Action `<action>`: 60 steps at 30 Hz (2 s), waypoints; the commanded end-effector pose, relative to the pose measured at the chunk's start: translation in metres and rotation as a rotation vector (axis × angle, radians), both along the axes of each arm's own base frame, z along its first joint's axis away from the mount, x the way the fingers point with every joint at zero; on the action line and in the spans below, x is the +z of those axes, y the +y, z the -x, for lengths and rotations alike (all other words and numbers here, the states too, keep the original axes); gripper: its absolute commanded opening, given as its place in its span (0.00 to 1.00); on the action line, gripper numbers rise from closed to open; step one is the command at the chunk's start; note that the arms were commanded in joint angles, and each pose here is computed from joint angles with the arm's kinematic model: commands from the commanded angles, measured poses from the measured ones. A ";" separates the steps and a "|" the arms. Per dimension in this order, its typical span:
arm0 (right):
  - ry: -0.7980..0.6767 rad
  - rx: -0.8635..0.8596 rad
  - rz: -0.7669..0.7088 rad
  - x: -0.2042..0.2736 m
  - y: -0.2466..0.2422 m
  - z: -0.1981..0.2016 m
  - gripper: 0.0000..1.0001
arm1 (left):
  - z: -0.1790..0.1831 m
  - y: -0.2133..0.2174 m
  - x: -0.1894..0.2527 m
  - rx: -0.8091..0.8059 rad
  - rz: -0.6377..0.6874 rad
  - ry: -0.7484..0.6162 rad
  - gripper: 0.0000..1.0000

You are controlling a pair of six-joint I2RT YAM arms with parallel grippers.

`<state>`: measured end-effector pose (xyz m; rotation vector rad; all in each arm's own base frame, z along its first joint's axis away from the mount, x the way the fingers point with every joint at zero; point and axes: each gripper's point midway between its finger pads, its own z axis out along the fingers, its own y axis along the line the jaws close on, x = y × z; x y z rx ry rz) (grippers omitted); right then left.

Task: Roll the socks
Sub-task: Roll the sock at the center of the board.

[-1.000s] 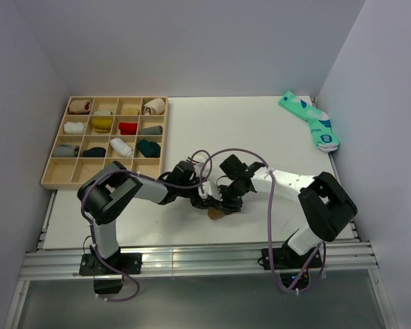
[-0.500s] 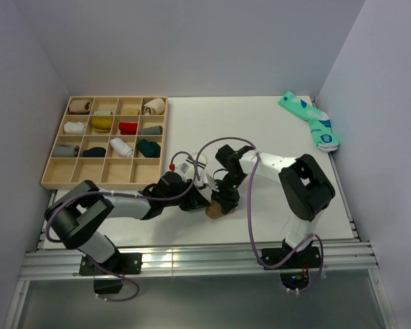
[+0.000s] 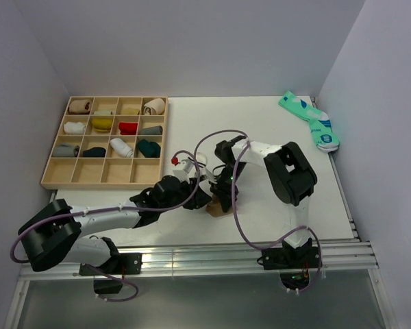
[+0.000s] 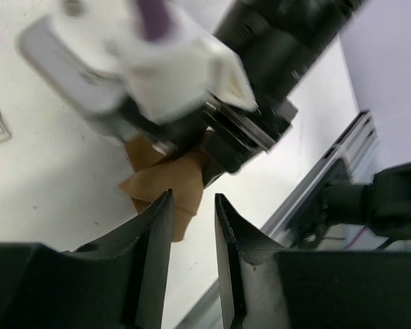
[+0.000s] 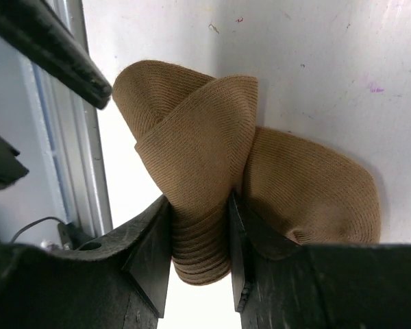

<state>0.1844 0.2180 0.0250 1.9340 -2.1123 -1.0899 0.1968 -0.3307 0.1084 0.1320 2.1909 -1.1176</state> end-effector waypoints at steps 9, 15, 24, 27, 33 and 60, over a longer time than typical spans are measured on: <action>0.093 0.018 0.021 0.000 -0.004 0.001 0.33 | -0.007 -0.016 0.010 -0.082 -0.025 -0.245 0.39; 0.097 -0.010 0.021 -0.003 -0.004 -0.002 0.33 | -0.008 -0.016 0.003 0.001 0.042 -0.253 0.39; 0.110 -0.034 0.022 -0.002 -0.006 -0.004 0.33 | 0.006 -0.023 -0.007 0.005 0.051 -0.262 0.40; 0.125 -0.036 0.027 -0.003 -0.006 -0.004 0.33 | 0.008 -0.025 -0.012 -0.009 0.047 -0.262 0.40; 0.133 -0.035 0.032 -0.003 -0.006 -0.005 0.33 | 0.009 -0.032 -0.019 -0.044 0.037 -0.283 0.43; 0.103 -0.072 0.033 -0.001 -0.001 -0.016 0.40 | 0.018 -0.048 -0.067 -0.100 0.001 -0.169 0.13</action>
